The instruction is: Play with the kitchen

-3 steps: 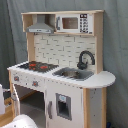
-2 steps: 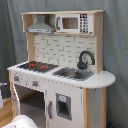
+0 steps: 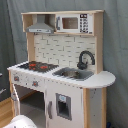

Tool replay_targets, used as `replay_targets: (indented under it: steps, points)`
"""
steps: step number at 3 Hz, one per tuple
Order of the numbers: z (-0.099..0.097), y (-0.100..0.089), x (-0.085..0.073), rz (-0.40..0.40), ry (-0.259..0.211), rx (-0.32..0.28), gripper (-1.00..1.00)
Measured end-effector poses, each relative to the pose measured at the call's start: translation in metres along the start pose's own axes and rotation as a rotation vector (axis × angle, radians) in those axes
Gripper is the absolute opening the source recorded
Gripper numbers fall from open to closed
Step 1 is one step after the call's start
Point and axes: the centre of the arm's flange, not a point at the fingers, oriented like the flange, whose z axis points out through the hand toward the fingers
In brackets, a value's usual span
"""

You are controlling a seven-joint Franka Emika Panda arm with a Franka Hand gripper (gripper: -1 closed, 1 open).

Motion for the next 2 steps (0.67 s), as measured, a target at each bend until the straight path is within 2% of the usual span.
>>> replay_targets:
  steps: [2]
  points:
    - [0.001, 0.036, 0.024, -0.128, -0.005, 0.007, 1.0]
